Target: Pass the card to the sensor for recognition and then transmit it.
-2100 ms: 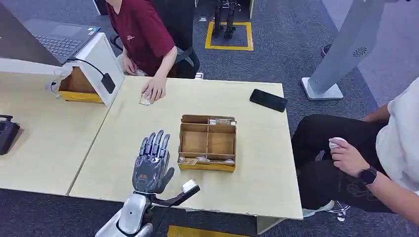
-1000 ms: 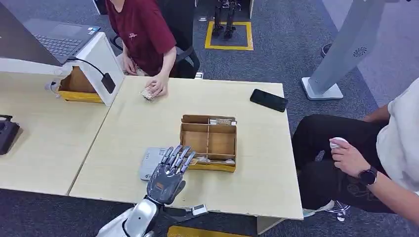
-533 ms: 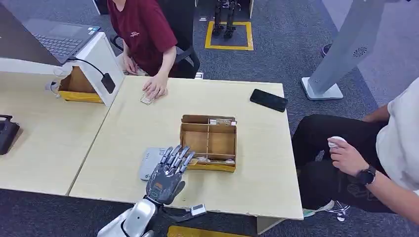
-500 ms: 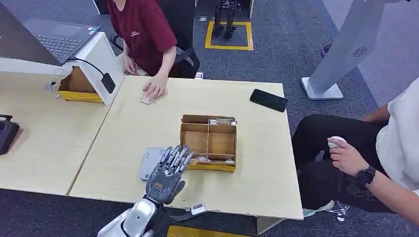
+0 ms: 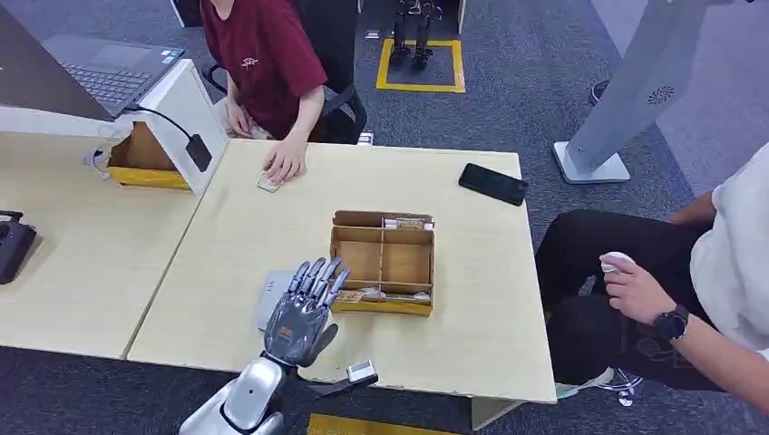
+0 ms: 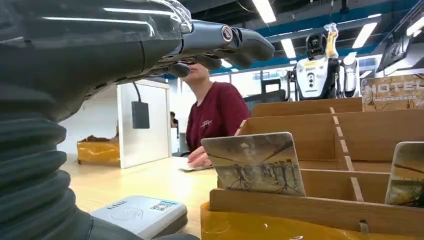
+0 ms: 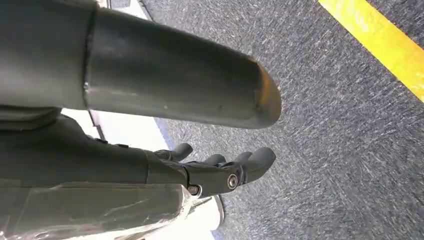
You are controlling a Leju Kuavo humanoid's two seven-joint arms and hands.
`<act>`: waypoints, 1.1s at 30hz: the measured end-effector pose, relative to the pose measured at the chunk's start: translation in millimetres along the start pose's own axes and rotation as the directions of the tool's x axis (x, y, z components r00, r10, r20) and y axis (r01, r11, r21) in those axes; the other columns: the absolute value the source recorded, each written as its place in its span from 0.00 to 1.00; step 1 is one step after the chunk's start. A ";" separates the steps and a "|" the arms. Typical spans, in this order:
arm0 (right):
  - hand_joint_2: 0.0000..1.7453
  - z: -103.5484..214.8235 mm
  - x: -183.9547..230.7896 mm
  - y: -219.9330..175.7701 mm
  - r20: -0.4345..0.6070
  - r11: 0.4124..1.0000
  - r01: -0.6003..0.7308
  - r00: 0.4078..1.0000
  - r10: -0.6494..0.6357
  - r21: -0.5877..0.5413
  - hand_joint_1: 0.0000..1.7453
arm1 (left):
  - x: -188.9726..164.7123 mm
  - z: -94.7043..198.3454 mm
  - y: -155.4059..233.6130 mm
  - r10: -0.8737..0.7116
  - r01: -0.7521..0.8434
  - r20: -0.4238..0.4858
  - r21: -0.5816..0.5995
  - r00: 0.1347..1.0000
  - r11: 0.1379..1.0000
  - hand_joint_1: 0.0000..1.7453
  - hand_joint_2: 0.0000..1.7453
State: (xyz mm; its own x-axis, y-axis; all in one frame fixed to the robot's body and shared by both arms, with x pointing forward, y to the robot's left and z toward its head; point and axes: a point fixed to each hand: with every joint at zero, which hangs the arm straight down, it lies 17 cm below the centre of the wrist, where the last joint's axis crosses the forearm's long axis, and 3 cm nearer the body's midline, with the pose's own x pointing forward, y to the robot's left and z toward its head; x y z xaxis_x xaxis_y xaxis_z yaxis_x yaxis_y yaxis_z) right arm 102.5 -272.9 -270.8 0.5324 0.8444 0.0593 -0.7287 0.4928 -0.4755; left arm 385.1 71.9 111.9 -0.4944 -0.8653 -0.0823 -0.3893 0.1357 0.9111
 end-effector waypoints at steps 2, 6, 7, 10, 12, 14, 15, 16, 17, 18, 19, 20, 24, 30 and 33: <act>0.00 0.0 -0.3 -0.1 -0.001 1.000 0.002 1.000 -0.002 0.000 0.00 | 0.8 0.5 -0.3 0.003 -0.003 0.000 -0.001 1.000 1.000 0.00 1.00; 0.00 -0.1 -0.9 -0.1 -0.004 1.000 0.007 1.000 -0.007 0.001 0.00 | 0.1 1.4 -0.9 0.007 -0.008 -0.009 -0.003 1.000 1.000 0.00 1.00; 0.00 -0.1 -0.9 -0.1 -0.004 1.000 0.007 1.000 -0.007 0.000 0.00 | 0.1 1.6 -1.1 0.008 -0.008 -0.008 -0.004 1.000 1.000 0.00 1.00; 0.00 -0.1 -0.9 -0.1 -0.004 1.000 0.008 1.000 -0.008 0.000 0.00 | -1.2 2.5 -2.3 0.007 -0.007 -0.008 -0.008 1.000 1.000 0.06 1.00; 0.00 -0.1 -0.8 -0.2 -0.004 1.000 0.007 1.000 -0.007 0.000 0.00 | -0.9 3.0 -3.2 0.006 -0.006 0.002 -0.010 1.000 1.000 1.00 1.00; 0.00 -0.2 -1.2 -0.5 -0.006 1.000 0.004 1.000 -0.004 -0.001 0.00 | -0.7 2.4 -4.7 0.009 -0.009 0.001 -0.014 1.000 1.000 1.00 1.00; 0.00 -0.2 -1.2 -0.5 -0.006 1.000 0.003 1.000 -0.003 -0.001 0.00 | 1.6 3.3 -7.5 0.019 -0.019 0.008 -0.022 1.000 1.000 1.00 1.00; 0.00 -0.2 -0.9 -0.6 -0.004 1.000 0.002 1.000 -0.002 -0.001 0.00 | 2.7 5.1 -9.5 0.030 -0.029 0.015 -0.028 0.999 0.999 1.00 1.00; 0.00 -0.2 -0.8 -0.5 -0.003 1.000 0.002 1.000 -0.002 -0.001 0.00 | 3.6 5.5 -10.2 0.038 -0.037 0.019 -0.031 0.999 0.999 1.00 1.00; 0.00 -0.1 -1.1 -0.3 -0.003 1.000 0.001 1.000 -0.001 -0.001 0.00 | 2.7 6.5 -11.6 0.039 -0.038 0.021 -0.035 0.999 0.999 1.00 1.00; 0.00 0.0 -1.2 -0.1 -0.002 1.000 0.000 1.000 0.000 -0.001 0.00 | 1.0 8.1 -13.2 0.038 -0.038 0.019 -0.039 0.999 0.999 1.00 1.00; 0.00 -0.1 -1.0 -0.2 0.000 1.000 -0.001 1.000 0.001 -0.002 0.00 | 0.1 8.9 -14.3 0.039 -0.039 0.019 -0.043 0.999 0.998 1.00 1.00; 0.00 -0.1 -0.5 -0.5 0.003 1.000 -0.002 1.000 0.002 -0.003 0.00 | -6.5 10.5 -16.1 0.046 -0.046 0.001 -0.045 0.999 0.998 1.00 1.00; 0.00 -0.1 -0.4 -0.4 0.004 1.000 -0.001 1.000 0.001 -0.003 0.00 | -17.5 7.9 -13.3 0.047 -0.048 -0.026 -0.029 0.999 0.998 1.00 1.00; 0.00 -0.2 -0.5 -0.7 0.004 1.000 0.000 1.000 0.000 -0.004 0.00 | -20.0 8.2 -13.6 0.053 -0.054 -0.034 -0.028 0.998 0.998 1.00 1.00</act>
State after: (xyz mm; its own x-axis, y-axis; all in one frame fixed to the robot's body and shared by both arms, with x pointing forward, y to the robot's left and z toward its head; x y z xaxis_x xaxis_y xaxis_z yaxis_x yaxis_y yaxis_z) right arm 102.8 -273.7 -270.7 0.5311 0.8450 0.0625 -0.7269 0.4923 -0.4788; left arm 393.9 91.3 97.9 -0.4875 -0.8729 -0.0196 -0.3396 0.1688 0.9253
